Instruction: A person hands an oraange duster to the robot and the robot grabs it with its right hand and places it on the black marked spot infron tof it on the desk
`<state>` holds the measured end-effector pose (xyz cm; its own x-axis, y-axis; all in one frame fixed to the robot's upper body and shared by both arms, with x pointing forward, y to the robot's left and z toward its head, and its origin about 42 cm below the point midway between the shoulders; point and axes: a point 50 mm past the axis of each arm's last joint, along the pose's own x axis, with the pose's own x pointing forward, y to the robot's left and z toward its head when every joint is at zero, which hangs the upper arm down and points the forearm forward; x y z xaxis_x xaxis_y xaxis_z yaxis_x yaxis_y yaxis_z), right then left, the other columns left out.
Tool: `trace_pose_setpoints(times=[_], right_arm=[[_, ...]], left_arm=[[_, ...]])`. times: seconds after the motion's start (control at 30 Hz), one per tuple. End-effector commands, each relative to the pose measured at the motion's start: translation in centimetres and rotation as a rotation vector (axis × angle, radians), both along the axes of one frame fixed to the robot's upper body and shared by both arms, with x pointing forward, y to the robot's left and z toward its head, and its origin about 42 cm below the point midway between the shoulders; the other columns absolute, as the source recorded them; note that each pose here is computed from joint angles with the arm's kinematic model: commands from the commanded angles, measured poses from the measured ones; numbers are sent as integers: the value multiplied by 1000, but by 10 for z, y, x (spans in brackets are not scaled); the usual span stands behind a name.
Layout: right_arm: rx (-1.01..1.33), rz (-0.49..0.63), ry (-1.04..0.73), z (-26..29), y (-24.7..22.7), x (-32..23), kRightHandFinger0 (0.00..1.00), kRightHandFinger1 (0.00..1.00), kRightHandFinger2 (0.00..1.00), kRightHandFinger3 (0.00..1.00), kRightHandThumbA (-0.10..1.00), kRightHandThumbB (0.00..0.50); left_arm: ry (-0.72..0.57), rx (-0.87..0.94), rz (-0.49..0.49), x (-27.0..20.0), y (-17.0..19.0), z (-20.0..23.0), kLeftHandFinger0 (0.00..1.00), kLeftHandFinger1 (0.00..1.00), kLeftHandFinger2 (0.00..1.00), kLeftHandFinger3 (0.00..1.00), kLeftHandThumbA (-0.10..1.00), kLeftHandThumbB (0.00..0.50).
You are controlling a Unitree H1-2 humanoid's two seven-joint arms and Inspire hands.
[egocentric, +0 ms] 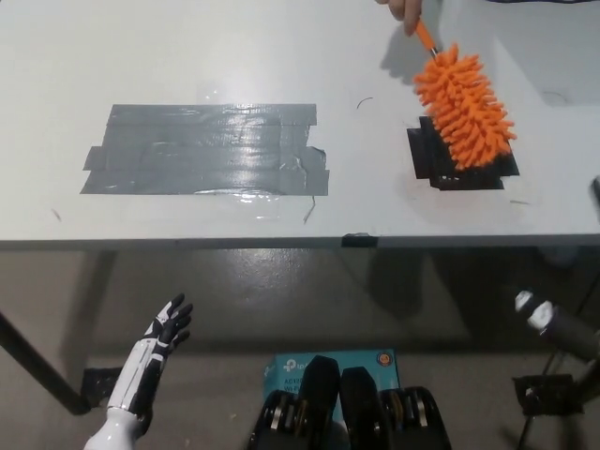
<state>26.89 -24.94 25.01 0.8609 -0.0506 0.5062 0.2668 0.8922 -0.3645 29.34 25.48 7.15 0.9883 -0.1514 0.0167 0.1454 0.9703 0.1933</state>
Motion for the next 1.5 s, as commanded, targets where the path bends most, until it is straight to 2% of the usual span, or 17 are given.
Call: trace_pose_setpoints(times=[0.0,0.1,0.2,0.37,0.57,0.63,0.7,0.83,0.97,1.13,1.23,1.3,1.37,1.4,1.47], right_arm=[[-71,-54,-105,55,-2,8,1000,1000,1000,1000,958,284],[-133,-70,-105,74,-2,24,1000,1000,1000,1000,930,268],[-190,-112,-59,91,-2,64,1000,1000,1000,1000,930,269],[-249,-134,81,103,-3,126,1000,1000,1000,1000,1000,314],[-263,-114,225,114,6,191,1000,1000,1000,1000,977,376],[-265,-108,259,116,9,206,1000,1000,1000,1000,967,368],[-258,-111,325,116,14,231,1000,1000,1000,1000,947,398],[-308,-125,417,116,21,261,1000,1000,1000,1000,1000,419],[-323,-109,514,114,30,286,1000,1000,1000,1000,965,387],[-338,-73,602,115,43,304,1000,1000,1000,1000,1000,449],[-396,-52,672,105,49,308,1000,1000,1000,1000,1000,456],[-429,-52,706,100,52,309,1000,1000,1000,1000,983,439],[-477,-66,740,92,55,310,1000,1000,1000,1000,860,403],[-483,-80,750,87,54,310,1000,1000,1000,1000,730,381],[-460,-132,753,76,49,311,1000,1000,1000,1000,259,323]], left_arm=[[-74,2,-16,7,7,14,1000,1000,1000,1000,981,221],[-73,3,-12,8,8,15,1000,1000,1000,1000,986,238],[-75,3,-8,9,9,16,1000,1000,1000,1000,1000,243],[-74,-9,-11,9,10,16,1000,1000,1000,1000,991,242],[-83,-1,-9,10,11,19,1000,1000,1000,1000,1000,246],[-78,-8,-7,10,10,19,1000,1000,1000,1000,996,249],[-77,-12,-8,10,10,19,1000,1000,1000,1000,992,247],[-80,-4,-8,10,10,20,1000,1000,1000,1000,989,238],[-84,6,-14,9,11,20,1000,1000,1000,1000,995,228],[-90,12,-4,14,11,24,1000,1000,1000,1000,986,207],[-82,6,-2,13,11,25,1000,1000,1000,1000,964,215],[-81,11,-1,13,11,25,1000,1000,1000,1000,956,219],[-87,17,-1,14,12,26,1000,1000,1000,1000,954,222],[-89,18,-2,14,12,26,1000,1000,1000,1000,951,225],[-84,16,0,14,12,27,1000,1000,1000,1000,941,220]])
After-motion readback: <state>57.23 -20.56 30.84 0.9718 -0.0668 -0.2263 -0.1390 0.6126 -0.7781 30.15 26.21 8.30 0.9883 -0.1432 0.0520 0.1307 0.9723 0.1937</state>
